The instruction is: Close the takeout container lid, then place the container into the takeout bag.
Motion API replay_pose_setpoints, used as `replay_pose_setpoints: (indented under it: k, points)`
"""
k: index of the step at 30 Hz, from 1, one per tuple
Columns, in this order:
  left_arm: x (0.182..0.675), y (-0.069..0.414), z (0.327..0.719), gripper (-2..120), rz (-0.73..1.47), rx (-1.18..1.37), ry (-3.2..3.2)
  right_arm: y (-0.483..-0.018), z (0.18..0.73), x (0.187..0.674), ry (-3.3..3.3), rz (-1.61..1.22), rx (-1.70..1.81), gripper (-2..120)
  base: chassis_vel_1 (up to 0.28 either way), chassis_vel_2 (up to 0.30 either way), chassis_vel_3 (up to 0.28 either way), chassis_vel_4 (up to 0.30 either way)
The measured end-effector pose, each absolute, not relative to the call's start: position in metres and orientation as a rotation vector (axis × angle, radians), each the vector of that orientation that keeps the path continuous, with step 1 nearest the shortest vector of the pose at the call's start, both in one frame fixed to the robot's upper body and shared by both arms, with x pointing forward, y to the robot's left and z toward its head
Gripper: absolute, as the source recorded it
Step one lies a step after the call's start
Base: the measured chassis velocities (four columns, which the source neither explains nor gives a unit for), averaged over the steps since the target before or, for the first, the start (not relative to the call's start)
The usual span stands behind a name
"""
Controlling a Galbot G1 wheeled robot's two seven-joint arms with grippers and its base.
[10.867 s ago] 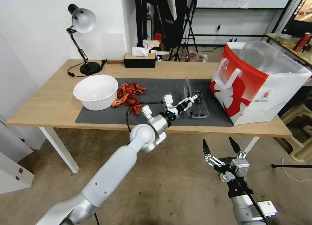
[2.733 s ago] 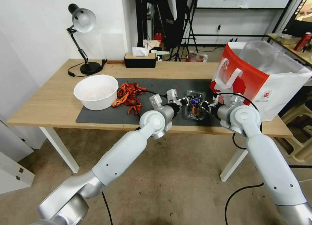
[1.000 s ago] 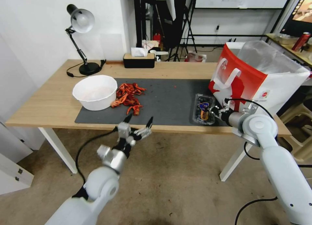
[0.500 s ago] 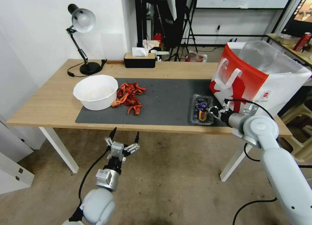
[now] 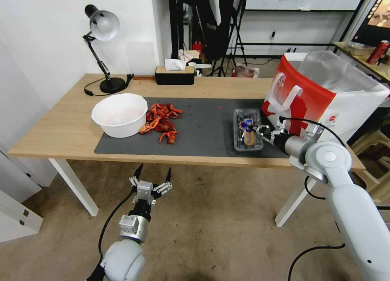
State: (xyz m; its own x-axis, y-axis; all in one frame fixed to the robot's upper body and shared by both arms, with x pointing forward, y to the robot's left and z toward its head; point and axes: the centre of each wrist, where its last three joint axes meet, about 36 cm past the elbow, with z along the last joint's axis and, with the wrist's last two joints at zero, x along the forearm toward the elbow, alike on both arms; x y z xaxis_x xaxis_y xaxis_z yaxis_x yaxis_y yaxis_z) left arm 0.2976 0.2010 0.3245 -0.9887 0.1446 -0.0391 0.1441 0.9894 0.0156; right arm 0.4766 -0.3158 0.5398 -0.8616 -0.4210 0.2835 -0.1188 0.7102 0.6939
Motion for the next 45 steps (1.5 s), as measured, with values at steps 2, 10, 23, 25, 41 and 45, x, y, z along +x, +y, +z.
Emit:
replay_pose_setpoints:
  k: [2, 10, 23, 25, 41, 45]
  points:
    - [0.298, 0.201, 0.325, 100, 0.017, 0.222, 3.092, -0.315, 0.543, 0.475, -2.509, -0.973, 0.437, 0, 0.0, 0.0, 0.0, 0.0]
    - [0.295, 0.204, 0.327, 100, 0.009, 0.194, 3.087, -0.317, 0.583, 0.468, -2.841, -1.008, 0.712, 0, 0.0, 0.0, 0.0, 0.0]
    - [0.295, 0.205, 0.327, 100, 0.003, 0.184, 3.085, -0.351, 0.658, 0.486, -3.439, -0.619, 0.237, 0, 0.0, 0.0, 0.0, 0.0]
    - [0.295, 0.205, 0.327, 100, -0.001, 0.184, 3.086, -0.366, 0.663, 0.494, -3.518, -0.418, -0.032, 0, 0.0, 0.0, 0.0, 0.0]
    - [0.293, 0.198, 0.323, 100, -0.03, 0.185, 3.1, -0.38, 0.641, 0.499, -3.354, -0.156, -0.516, 0, 0.0, 0.0, 0.0, 0.0]
    - [0.295, 0.2, 0.325, 100, -0.032, 0.184, 3.097, -0.377, 0.635, 0.497, -3.297, -0.241, -0.479, 0, 0.0, 0.0, 0.0, 0.0]
